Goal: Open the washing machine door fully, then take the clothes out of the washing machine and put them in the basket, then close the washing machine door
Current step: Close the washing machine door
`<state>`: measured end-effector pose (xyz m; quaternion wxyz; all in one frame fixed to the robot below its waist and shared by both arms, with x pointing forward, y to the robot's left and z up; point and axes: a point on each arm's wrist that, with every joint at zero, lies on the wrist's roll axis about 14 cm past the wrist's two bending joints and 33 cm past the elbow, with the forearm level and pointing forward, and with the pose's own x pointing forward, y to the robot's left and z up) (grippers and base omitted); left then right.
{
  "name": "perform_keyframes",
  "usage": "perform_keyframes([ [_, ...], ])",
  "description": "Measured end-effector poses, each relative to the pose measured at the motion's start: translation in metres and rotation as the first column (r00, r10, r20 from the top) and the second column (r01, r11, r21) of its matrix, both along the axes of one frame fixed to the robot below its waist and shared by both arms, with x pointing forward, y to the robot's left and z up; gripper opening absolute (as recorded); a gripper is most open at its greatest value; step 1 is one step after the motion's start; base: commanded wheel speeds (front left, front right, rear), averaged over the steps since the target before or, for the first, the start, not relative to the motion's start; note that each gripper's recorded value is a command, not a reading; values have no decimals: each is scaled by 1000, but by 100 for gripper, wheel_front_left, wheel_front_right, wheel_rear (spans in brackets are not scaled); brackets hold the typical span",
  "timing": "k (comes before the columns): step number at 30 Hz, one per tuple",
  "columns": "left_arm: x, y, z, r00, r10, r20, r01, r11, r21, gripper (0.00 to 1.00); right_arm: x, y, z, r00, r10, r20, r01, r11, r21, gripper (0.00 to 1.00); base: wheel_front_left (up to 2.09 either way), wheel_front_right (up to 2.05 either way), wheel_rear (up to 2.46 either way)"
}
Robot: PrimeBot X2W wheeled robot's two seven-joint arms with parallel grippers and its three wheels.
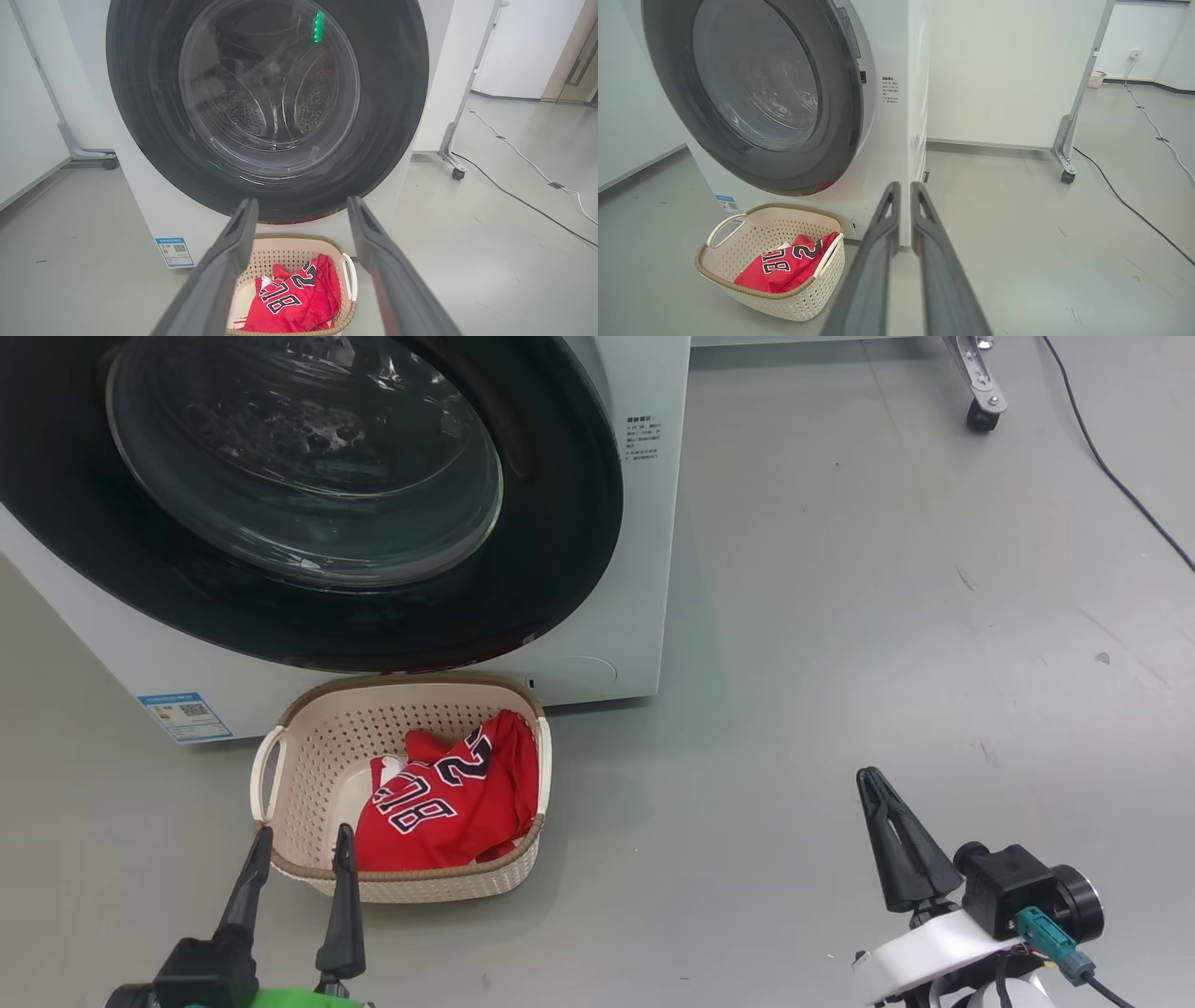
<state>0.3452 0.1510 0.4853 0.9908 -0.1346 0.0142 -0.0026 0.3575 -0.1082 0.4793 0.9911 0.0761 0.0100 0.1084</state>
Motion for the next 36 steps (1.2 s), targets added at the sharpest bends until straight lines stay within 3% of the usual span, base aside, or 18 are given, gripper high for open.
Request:
perform_keyframes([
  [18, -7, 4, 2, 999, 32, -1, -32, 999, 13, 100, 6, 12, -6, 998, 61, -12, -62, 998, -12, 0, 0, 0, 0],
  [27, -13, 15, 1, 997, 77, -6, -77, 997, 22, 100, 33, 40, 3, 982, 186, 31, -184, 982, -46, 0, 0, 0, 0],
  [36, -11, 25, 2, 993, 120, -7, -120, 993, 22, 100, 77, 81, 31, 941, 314, 126, -304, 948, -94, 0, 0, 0, 0],
])
